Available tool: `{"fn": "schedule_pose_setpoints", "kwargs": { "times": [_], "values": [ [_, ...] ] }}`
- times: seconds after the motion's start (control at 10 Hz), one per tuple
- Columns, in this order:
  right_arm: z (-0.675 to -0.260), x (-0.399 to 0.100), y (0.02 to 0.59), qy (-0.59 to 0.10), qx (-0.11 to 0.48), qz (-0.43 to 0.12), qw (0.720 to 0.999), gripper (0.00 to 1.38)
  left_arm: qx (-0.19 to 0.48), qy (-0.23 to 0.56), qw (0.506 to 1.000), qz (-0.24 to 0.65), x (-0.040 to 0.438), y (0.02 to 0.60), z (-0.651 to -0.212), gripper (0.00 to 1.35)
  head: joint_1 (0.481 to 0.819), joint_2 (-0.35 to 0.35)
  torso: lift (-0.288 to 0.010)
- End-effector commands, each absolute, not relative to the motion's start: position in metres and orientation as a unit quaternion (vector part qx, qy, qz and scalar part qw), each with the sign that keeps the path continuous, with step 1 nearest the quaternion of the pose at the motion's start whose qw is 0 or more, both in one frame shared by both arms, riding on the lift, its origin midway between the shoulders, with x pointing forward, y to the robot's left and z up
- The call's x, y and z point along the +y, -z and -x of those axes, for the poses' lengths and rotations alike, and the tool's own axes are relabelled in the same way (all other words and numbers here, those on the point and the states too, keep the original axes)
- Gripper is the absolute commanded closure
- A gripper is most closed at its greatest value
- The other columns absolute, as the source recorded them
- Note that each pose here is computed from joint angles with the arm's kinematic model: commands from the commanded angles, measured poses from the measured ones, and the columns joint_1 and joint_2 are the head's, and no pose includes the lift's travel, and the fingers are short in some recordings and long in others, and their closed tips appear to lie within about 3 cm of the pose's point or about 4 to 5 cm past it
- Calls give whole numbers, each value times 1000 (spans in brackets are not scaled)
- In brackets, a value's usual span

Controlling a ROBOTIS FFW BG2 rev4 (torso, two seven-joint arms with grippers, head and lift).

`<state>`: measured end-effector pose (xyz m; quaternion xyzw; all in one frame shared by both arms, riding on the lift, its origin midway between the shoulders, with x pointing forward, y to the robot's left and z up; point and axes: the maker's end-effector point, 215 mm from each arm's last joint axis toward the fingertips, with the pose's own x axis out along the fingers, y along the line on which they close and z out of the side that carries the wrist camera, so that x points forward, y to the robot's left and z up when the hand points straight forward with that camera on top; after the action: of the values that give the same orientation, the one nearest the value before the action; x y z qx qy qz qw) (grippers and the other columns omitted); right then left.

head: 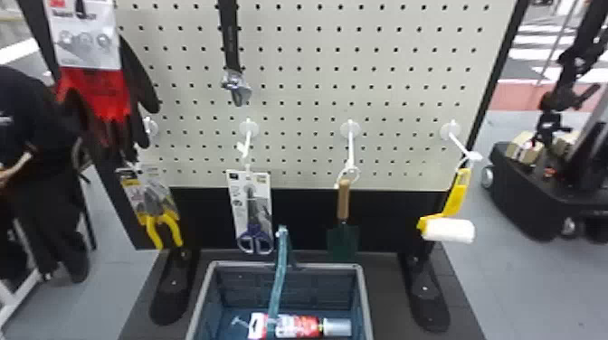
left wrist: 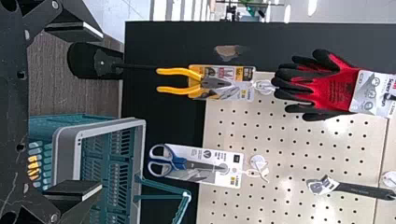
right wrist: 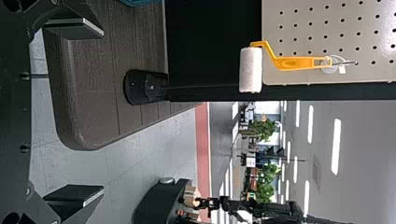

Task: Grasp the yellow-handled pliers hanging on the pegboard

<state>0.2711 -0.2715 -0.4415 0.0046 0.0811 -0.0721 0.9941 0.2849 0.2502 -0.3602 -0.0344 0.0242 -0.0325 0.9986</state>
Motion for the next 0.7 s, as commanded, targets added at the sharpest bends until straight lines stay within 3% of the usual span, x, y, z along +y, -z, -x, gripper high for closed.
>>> {"fn": "schedule_pose_setpoints", "kwargs": {
  "times": [0.0,0.6],
  "values": [
    [-275,-272,431,73,71,-6,995,125,29,32,998,35,250,363,-282,180,549,0,-100],
    [-276,-273,427,75,67,-8,995,125,35,30,998,32,253,366,-280,180,549,0,-100]
  ]
}}
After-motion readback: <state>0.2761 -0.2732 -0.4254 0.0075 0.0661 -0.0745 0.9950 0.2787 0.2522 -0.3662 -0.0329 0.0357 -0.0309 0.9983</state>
